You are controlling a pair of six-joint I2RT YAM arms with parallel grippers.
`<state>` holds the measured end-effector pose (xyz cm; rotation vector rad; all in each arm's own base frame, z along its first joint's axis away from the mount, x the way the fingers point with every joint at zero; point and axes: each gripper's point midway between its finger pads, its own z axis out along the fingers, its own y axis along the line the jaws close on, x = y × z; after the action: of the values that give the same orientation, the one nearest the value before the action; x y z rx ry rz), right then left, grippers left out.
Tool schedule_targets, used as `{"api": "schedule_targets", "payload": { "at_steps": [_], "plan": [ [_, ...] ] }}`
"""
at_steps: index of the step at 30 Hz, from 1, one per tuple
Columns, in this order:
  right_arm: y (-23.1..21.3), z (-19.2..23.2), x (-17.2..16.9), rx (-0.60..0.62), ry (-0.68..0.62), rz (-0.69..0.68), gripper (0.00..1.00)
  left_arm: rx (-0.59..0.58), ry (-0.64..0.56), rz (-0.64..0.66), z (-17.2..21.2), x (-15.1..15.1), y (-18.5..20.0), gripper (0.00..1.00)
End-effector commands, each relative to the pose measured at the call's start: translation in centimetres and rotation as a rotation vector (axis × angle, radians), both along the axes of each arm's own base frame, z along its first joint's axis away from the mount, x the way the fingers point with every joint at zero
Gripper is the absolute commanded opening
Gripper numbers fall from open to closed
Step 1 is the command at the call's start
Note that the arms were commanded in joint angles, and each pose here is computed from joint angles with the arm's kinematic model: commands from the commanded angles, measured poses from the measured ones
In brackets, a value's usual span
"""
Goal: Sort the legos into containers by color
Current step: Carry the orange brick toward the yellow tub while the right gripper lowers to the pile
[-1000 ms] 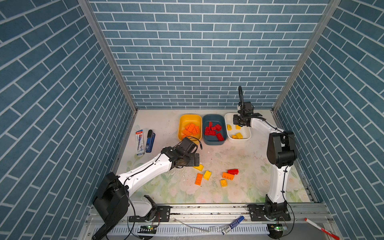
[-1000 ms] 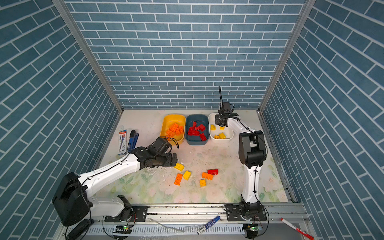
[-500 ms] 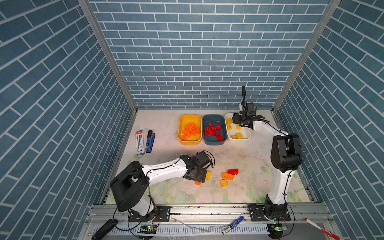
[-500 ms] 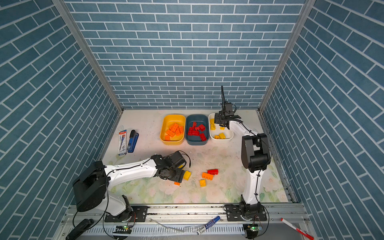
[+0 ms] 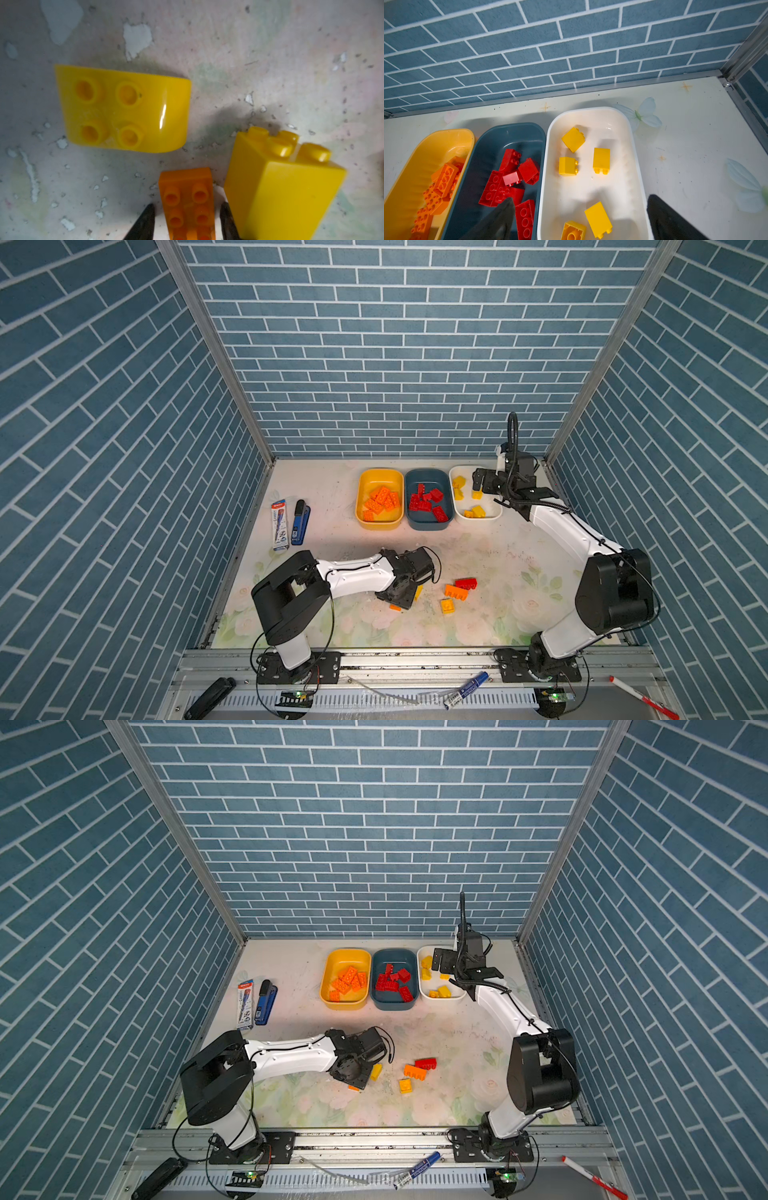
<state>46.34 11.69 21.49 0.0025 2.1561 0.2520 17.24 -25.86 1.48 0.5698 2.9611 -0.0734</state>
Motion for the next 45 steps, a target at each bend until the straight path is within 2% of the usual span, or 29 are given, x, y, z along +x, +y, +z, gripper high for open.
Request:
{"api": "schedule_targets", "payload": {
  "at_steps": [1,3,10,16,24,31,36,40,45],
  "plan": [
    [-0.8,-0.4,-1.9,0.011,0.019,-0.035,0.99,0.05,0.036,-0.017,-1.2,-0.9,0.9,0.43],
    [-1.1,-0.1,-2.7,0.01,0.012,-0.037,0.99,0.047,0.031,-0.018,-1.0,-0.8,0.8,0.38],
    [-1.9,0.4,-4.9,0.006,-0.012,-0.046,0.98,0.027,-0.032,-0.008,0.3,-0.1,1.1,0.29],
    [-1.8,0.4,-6.0,0.02,-0.013,-0.03,0.97,-0.084,-0.202,0.017,5.3,2.8,0.3,0.27],
    [0.1,-1.2,-7.8,0.064,0.036,0.054,0.97,-0.204,-0.405,0.131,12.3,9.9,1.4,0.27],
    [3.2,-2.4,-9.5,0.015,0.077,0.178,0.97,-0.265,-0.531,0.259,16.0,17.6,2.7,0.27],
    [6.5,-3.1,-11.0,-0.094,0.099,0.345,0.96,-0.271,-0.588,0.381,16.1,21.9,4.3,0.27],
    [8.4,-3.8,-12.0,-0.177,0.121,0.454,0.96,-0.33,-0.535,0.488,14.3,24.9,5.5,0.27],
    [10.4,-4.6,-13.3,-0.237,0.137,0.562,0.95,-0.349,-0.461,0.517,11.9,27.8,5.8,0.27]
  ]
}}
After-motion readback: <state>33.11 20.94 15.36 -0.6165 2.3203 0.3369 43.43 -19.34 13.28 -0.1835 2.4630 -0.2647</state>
